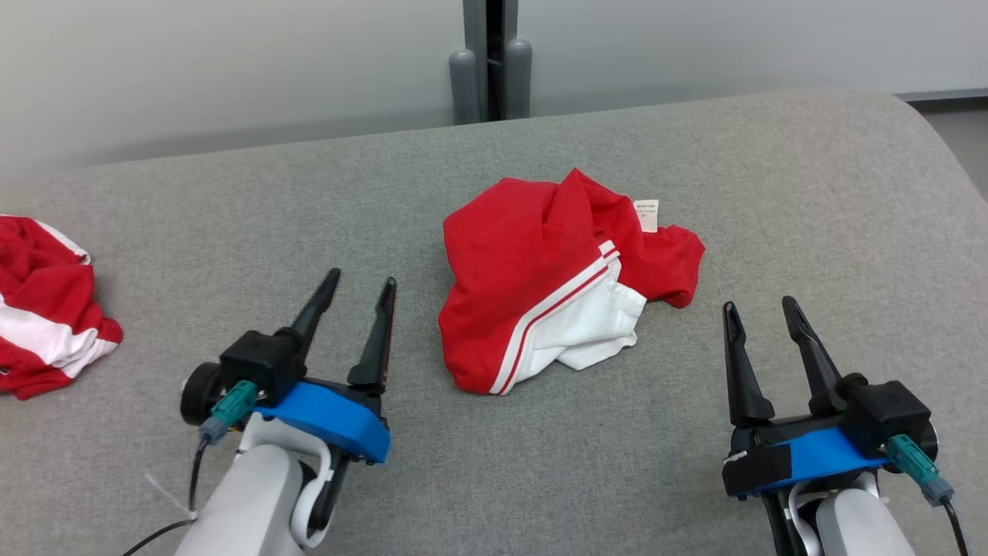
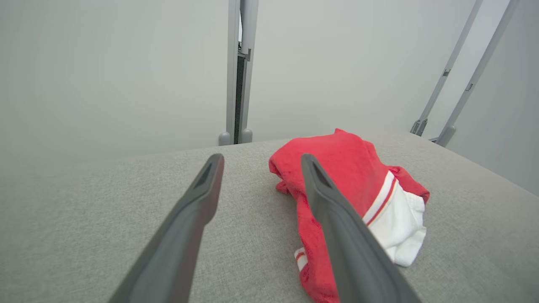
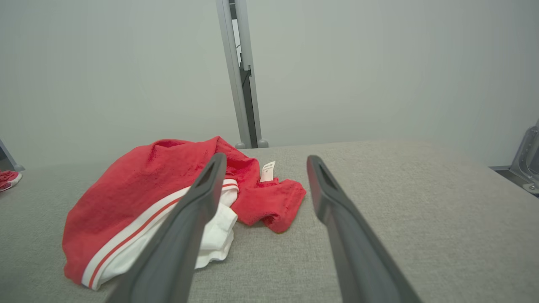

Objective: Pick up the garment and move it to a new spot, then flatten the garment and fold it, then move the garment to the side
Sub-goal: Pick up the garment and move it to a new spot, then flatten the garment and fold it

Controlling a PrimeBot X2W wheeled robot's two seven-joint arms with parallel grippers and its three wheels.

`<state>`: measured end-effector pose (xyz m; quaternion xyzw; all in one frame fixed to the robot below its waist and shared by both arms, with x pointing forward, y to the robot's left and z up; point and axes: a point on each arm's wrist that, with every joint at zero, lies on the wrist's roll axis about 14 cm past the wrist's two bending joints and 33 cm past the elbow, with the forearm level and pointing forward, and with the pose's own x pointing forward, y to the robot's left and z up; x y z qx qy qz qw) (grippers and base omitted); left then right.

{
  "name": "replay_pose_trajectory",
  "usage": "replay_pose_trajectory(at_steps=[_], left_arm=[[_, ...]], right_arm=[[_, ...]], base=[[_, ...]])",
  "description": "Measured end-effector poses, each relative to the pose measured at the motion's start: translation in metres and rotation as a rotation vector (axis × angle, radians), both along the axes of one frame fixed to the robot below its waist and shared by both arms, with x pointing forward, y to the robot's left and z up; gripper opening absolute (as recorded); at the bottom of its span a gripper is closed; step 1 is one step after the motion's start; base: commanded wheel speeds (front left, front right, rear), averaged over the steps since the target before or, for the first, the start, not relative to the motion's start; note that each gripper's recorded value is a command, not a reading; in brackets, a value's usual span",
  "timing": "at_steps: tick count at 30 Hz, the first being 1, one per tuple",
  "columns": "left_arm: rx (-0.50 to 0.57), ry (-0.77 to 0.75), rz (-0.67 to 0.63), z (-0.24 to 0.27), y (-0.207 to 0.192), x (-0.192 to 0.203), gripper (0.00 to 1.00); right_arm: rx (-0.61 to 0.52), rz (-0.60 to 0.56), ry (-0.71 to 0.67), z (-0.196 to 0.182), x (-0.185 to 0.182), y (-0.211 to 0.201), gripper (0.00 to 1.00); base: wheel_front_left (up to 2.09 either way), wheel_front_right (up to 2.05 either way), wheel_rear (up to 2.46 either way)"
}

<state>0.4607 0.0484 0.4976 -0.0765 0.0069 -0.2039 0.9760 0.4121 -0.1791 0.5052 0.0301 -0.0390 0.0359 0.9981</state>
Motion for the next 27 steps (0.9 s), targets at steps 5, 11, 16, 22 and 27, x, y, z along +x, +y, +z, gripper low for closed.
replay_pose_trajectory(at_steps=[5, 11, 16, 22, 27], left_arm=[[0.008, -0.095, 0.152, 0.029, 0.053, -0.004, 1.00], [0.025, -0.156, 0.278, 0.044, 0.099, -0.021, 1.00], [0.041, -0.160, 0.333, 0.042, 0.118, -0.038, 1.00], [0.051, -0.122, 0.359, 0.027, 0.126, -0.053, 1.00], [0.061, -0.094, 0.352, 0.016, 0.124, -0.058, 1.00]], right_arm=[[-0.006, 0.034, -0.027, 0.009, -0.001, 0.012, 1.00], [-0.019, 0.049, -0.065, 0.023, -0.005, 0.017, 1.00], [-0.025, 0.046, -0.078, 0.027, -0.013, 0.016, 1.00], [-0.035, 0.042, -0.064, 0.022, -0.022, 0.015, 1.00], [-0.035, 0.038, -0.049, 0.017, -0.027, 0.013, 1.00]], base=[[0.00, 0.00, 0.00], [0.00, 0.00, 0.00], [0.00, 0.00, 0.00], [0.00, 0.00, 0.00], [0.00, 0.00, 0.00]])
